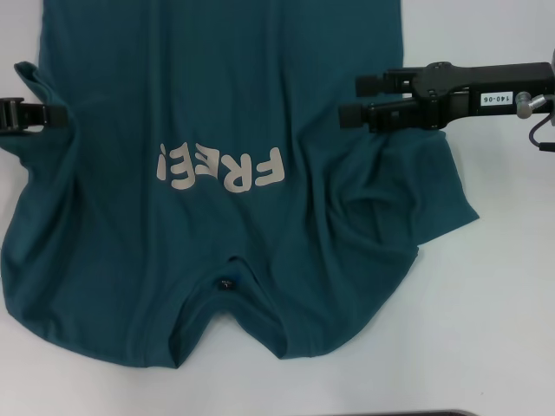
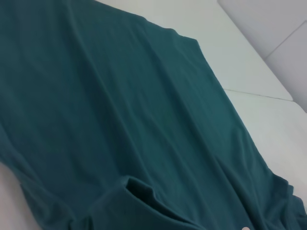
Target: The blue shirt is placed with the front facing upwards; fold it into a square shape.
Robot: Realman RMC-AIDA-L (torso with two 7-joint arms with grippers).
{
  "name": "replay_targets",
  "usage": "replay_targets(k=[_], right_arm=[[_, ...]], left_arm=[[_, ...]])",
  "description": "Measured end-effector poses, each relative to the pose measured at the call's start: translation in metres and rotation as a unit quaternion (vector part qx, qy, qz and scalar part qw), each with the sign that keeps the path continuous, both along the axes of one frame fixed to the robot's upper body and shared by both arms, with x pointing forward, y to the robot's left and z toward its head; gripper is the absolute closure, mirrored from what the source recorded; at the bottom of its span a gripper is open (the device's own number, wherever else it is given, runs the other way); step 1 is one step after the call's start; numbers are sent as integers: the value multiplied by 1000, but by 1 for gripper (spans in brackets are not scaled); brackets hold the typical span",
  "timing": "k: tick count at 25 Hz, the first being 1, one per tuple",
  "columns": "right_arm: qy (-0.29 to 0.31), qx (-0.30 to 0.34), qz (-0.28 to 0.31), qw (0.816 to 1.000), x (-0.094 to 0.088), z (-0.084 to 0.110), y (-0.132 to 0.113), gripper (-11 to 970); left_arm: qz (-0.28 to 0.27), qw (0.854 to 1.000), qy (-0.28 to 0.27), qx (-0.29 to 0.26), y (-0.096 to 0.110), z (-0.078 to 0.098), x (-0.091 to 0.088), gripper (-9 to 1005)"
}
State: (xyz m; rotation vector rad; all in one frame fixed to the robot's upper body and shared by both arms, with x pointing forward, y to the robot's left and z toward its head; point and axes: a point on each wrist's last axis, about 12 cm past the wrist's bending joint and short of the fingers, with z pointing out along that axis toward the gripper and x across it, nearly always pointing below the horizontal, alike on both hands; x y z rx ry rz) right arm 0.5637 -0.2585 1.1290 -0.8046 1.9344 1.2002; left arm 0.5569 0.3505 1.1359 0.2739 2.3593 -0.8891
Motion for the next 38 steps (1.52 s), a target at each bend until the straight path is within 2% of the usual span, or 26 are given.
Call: replay_targets(k=[11,15,16,24,38], right_arm=[[-4,-2,1,1000,-1,-1,-1,34],[-4,-2,2,1000,0,0,0,34],[-4,-2,2,1000,0,0,0,34],[-1,-1,1,1000,0,0,0,35],[3,2,2,1000,-1,-1,1,35]], left_arm=[[6,1000,1,6,-4,-5,3,995],[13,1000,-2,16,5,-1,3,995],[24,999,-5,27,15,1,3,995],[62,997,-6,55,49,6,-4,993],[92,990,-11,108,70,10,-5,983]])
